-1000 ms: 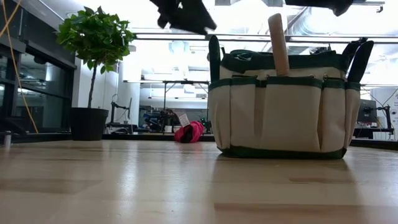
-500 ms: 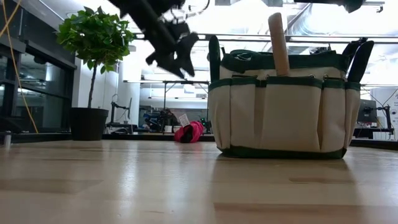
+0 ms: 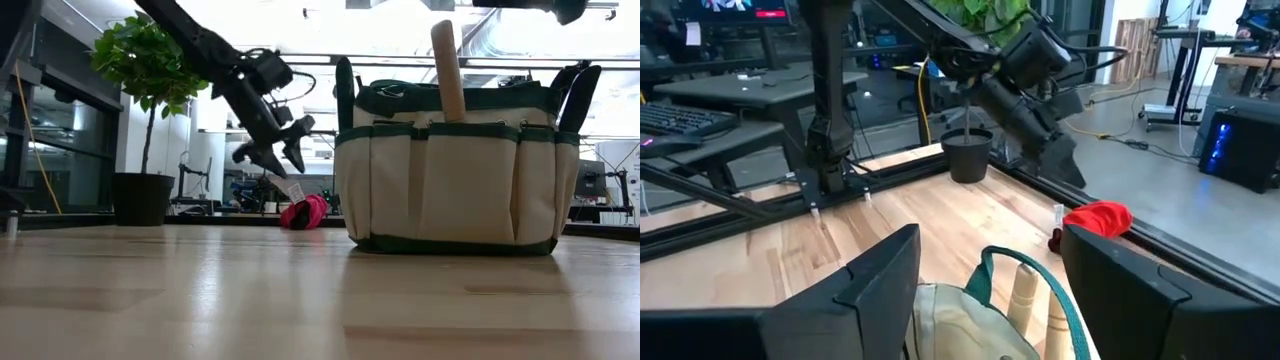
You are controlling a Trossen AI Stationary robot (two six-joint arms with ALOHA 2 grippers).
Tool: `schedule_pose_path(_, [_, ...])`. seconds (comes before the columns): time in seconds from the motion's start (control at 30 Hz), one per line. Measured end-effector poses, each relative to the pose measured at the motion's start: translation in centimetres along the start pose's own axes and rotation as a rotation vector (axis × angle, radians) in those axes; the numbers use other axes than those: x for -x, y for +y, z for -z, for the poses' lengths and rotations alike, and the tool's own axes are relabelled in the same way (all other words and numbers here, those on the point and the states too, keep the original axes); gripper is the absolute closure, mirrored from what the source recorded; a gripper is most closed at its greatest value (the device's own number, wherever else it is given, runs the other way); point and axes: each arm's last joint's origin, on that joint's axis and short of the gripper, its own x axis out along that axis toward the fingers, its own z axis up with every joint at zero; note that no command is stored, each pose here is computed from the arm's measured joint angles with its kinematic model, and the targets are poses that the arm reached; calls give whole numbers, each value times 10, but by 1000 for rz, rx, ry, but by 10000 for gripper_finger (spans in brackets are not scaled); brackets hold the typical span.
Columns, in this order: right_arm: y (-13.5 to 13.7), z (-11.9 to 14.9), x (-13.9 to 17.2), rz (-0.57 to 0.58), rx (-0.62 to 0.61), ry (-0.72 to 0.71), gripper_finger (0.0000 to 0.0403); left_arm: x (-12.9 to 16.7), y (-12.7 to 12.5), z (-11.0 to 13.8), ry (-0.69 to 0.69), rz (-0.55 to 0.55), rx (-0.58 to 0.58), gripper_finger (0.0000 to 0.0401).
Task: Pick & Place Garden tools in Gardening bag
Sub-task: Put the red gloves into the gardening bag
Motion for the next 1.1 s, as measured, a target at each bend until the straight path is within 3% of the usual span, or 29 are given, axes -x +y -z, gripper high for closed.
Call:
schedule_pose_path(0.27, [-1,3,0,5,-44,15,167,-27,2,-6,3,35,-5,131])
schedule_pose_path(0.43, [-1,4,0,0,-47,20,167,-39,2,-7,50,-48,23,94])
schedule_pose_path(0.53, [-1,4,0,-1,-44,21,167,-44,2,-7,74,-88,31,89])
schedule_pose_path(1.1, [-1,5,0,-19,-40,33,167,-73,4,13,180,-72,72,93])
